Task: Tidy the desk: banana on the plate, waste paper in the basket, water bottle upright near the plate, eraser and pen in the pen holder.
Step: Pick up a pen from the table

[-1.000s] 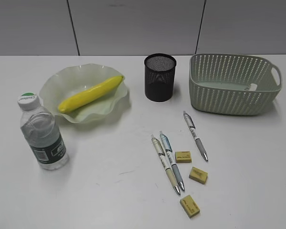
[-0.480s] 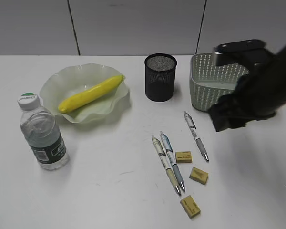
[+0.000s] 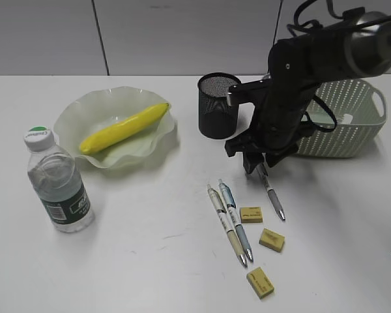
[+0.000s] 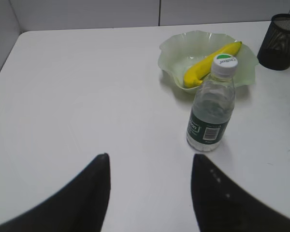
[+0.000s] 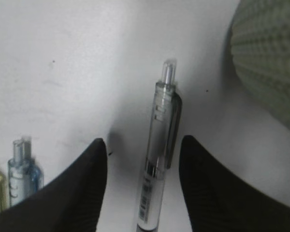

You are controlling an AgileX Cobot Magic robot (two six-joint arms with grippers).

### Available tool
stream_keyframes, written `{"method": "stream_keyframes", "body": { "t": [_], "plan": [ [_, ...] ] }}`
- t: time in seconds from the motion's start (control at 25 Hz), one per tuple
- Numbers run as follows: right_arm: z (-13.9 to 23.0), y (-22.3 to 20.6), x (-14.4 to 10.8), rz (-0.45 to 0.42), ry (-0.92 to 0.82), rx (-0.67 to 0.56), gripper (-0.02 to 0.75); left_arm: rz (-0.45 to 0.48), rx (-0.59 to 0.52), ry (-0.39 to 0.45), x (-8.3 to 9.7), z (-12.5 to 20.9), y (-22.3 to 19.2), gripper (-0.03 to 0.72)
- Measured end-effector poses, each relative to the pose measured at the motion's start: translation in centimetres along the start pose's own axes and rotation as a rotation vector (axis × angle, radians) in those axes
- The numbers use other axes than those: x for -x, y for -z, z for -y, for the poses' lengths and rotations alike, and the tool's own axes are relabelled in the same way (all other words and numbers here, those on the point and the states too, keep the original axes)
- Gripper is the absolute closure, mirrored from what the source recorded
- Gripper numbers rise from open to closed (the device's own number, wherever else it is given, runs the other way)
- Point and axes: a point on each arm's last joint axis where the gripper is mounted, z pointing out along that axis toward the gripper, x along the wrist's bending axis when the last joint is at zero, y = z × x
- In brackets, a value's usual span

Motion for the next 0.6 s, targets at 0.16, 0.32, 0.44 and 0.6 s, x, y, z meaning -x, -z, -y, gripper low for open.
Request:
{"method": "stream_keyframes", "body": {
  "t": [0.16,0.32,0.44,0.6],
  "plan": [
    [0.1,-1.6,0.0,0.007,-0.03,-0.04,0.357,0.0,0.0,-0.001,0.0,0.0,0.0,0.29],
    [0.1,-1.6,0.0,0.005,-0.04,-0.043,0.578,0.0,0.0,-0.002,0.0,0.0,0.0,0.293],
    [0.1,-1.0,-0.1,-0.002,-0.045,-0.03,0.592,0.0,0.0,-0.002,0.0,0.0,0.0,0.305],
    [-0.9,5.7,-1.4,-0.054,-0.011,0.238,0.592,0.0,0.0,-0.002,0.0,0.0,0.0,0.321]
  ]
}}
